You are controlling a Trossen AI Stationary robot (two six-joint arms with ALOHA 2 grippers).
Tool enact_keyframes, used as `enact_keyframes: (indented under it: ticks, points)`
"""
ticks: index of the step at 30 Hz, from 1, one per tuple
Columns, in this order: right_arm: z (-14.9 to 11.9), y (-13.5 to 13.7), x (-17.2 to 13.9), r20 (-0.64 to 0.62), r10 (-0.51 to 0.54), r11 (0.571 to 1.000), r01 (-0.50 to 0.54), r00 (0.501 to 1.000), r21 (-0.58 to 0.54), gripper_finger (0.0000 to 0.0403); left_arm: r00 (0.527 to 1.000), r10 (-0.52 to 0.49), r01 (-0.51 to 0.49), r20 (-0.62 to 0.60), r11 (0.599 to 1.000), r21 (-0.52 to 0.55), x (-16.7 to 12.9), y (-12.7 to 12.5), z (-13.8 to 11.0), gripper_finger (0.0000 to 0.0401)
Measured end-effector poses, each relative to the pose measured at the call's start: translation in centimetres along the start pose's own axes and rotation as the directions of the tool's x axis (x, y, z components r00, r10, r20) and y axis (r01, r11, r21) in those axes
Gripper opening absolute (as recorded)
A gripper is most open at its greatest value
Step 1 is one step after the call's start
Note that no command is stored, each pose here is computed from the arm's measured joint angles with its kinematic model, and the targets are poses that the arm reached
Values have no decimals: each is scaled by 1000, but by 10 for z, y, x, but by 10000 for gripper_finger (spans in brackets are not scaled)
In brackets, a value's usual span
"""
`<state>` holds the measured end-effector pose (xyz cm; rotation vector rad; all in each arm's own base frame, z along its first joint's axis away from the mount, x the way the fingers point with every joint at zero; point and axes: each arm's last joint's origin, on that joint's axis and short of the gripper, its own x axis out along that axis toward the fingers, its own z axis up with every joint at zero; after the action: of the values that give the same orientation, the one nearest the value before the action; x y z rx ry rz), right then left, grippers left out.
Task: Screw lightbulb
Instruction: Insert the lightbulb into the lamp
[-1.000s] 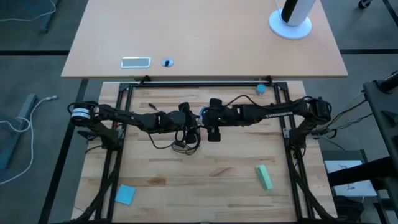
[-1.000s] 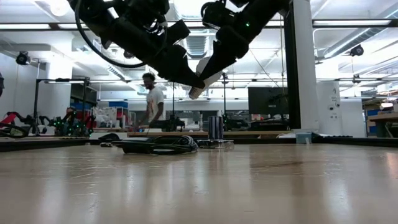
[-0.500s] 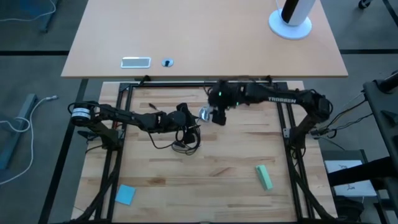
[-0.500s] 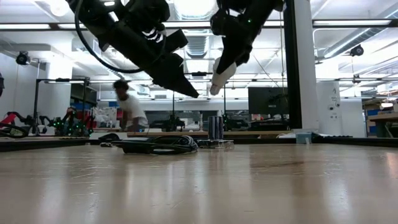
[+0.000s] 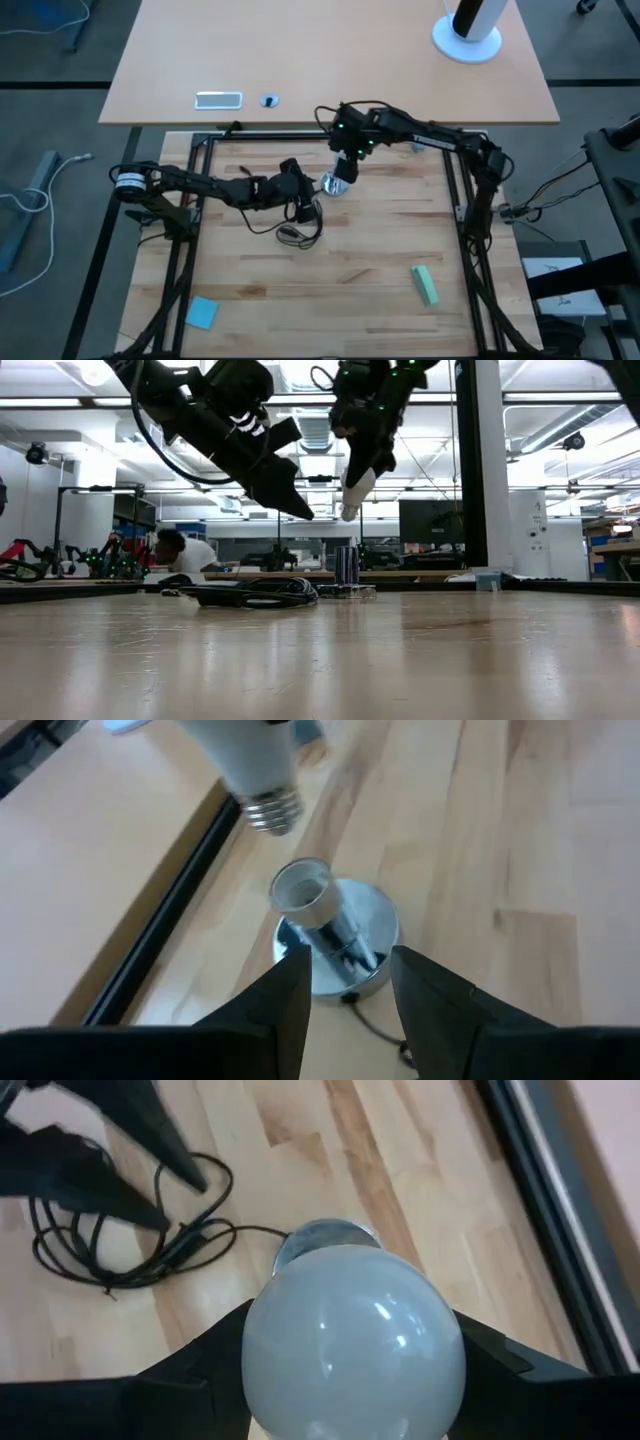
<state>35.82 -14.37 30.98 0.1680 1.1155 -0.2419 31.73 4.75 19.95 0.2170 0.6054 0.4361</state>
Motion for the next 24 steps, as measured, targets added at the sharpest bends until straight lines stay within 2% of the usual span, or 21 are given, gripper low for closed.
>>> enact_keyframes:
  ticks: [7,13,24]
  points:
    - [15,-7,17,-98,-2,1000,-2,995,-31,221,999,-2,2,-44,1000,4,1,-1,-13,109]
    - [19,-11,39,-159,-43,998,35,986,-55,221,998,-4,0,-62,998,-55,1,-3,-33,93]
    - [21,-15,45,-163,-48,997,37,985,-71,221,1000,0,-3,-28,995,-100,-1,-4,-38,76]
